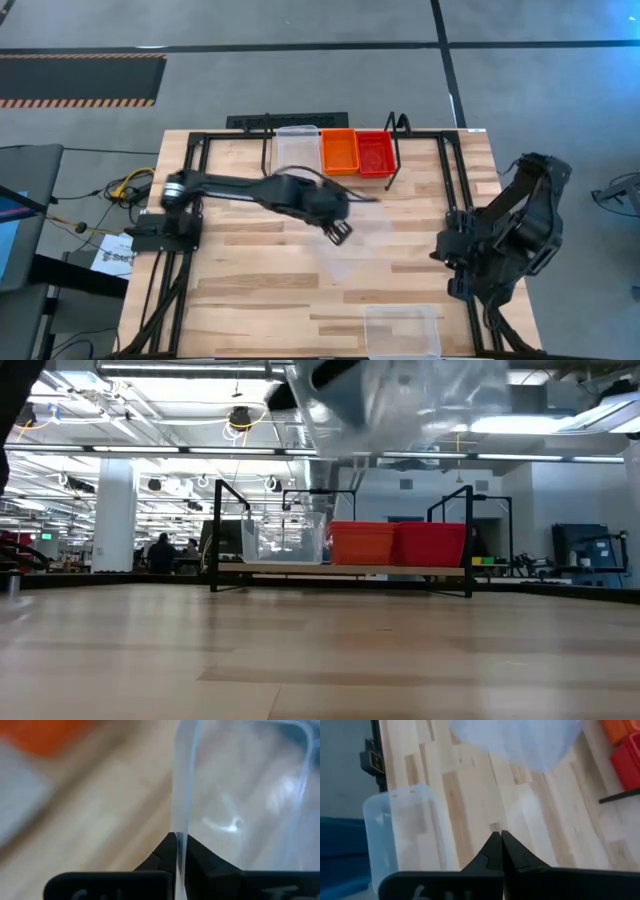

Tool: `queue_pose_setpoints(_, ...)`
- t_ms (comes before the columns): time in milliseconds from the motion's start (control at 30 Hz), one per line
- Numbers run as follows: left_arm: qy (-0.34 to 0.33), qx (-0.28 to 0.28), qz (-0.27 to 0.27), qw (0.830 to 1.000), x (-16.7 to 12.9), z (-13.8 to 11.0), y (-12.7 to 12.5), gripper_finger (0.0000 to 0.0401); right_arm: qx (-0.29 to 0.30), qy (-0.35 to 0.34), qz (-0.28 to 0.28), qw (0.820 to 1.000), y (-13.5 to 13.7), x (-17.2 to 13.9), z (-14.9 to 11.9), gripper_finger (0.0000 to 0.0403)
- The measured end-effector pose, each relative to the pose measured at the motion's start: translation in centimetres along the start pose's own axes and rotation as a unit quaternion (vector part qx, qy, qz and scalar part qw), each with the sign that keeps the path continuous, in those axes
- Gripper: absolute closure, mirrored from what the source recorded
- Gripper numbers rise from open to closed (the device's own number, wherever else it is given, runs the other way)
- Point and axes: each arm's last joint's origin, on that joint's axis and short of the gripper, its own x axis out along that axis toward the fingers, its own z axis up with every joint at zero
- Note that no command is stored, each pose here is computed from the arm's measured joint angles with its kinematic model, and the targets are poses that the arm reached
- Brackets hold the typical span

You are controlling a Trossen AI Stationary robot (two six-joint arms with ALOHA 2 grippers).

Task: Stack baskets on shelf by color
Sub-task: Stack the left transparent bin on top of the transparent bin on the shelf

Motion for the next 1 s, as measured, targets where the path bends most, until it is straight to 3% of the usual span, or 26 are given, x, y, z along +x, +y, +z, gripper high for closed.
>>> queue_pose_setpoints(100,-0.076,-0.063,0.06,0.993,-4.2,0.4,1.8,0.0401,-0.007,-0.017,0.001,1.0,-0.7,-0.5,0.1,0.0401)
queue_pose_setpoints(233,-0.171,-0.179,0.132,0.96,-7.7,0.6,4.4,0.0401,-0.027,-0.042,-0.006,0.999,-1.4,-0.9,0.3,0.0401)
queue_pose_setpoints(300,-0.186,-0.214,0.158,0.946,-8.5,0.7,5.5,0.0401,-0.031,-0.05,-0.013,0.998,-1.7,-0.9,0.6,0.0401)
queue_pose_setpoints(567,-0.148,-0.293,0.23,0.916,-7.4,2.6,10.1,0.0401,-0.049,-0.051,-0.03,0.997,-2.3,-0.5,1.4,0.0401)
queue_pose_setpoints(733,-0.149,-0.328,0.24,0.902,-7.1,4.3,12.6,0.0401,-0.052,-0.051,-0.033,0.997,-2.4,-0.5,1.5,0.0401)
queue_pose_setpoints(1000,-0.105,-0.35,0.239,0.9,-6.2,6.2,16.0,0.0401,-0.061,-0.05,-0.029,0.996,-2.3,-0.6,1.3,0.0401)
